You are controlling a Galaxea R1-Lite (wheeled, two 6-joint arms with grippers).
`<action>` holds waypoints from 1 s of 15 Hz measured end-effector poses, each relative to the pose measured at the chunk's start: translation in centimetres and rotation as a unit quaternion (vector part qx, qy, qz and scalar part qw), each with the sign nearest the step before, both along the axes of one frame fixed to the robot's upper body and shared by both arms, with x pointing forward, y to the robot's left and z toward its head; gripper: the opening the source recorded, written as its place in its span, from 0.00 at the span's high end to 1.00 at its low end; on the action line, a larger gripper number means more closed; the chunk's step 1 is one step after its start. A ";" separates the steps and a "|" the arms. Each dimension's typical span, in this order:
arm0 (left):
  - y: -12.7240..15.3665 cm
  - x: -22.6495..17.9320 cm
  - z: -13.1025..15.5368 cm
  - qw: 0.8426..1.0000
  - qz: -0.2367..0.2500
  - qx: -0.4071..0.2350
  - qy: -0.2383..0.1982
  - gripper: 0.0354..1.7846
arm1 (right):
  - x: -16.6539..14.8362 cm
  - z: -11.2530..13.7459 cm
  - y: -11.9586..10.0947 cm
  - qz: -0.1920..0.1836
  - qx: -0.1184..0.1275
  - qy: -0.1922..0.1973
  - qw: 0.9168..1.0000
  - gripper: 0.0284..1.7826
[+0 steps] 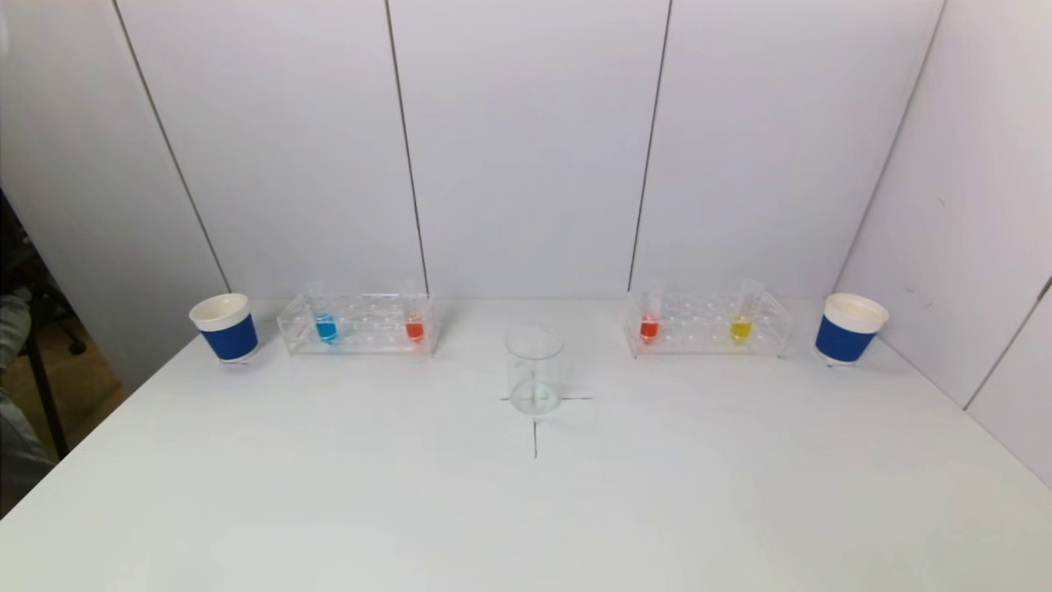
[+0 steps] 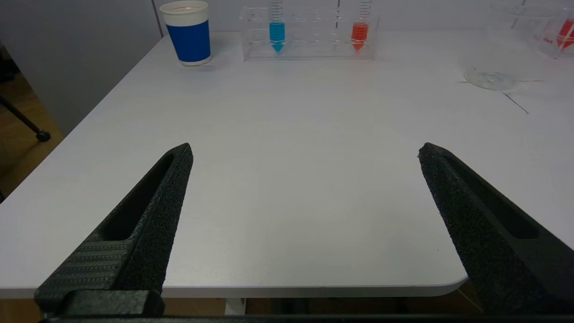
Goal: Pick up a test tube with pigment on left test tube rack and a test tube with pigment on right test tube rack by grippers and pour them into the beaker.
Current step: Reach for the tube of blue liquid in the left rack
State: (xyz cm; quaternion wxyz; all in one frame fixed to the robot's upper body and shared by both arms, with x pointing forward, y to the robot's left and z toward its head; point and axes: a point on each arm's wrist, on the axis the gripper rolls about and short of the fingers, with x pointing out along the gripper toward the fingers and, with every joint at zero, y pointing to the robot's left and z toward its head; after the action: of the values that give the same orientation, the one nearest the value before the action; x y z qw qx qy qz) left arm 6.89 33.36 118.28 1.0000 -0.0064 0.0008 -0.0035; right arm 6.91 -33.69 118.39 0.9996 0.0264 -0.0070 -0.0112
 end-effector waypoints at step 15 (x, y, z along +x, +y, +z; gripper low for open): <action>0.0 -0.9 11.5 0.999 0.002 0.030 -0.024 0.01 | 0.0 0.0 0.0 0.000 0.000 0.000 1.000 0.01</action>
State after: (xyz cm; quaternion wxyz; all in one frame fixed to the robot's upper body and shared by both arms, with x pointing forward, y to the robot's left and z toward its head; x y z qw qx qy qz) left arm 6.04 33.38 129.77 0.9995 0.0241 -0.0227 -0.0012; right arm 6.91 -33.69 118.38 0.9996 0.0264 -0.0068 -0.0116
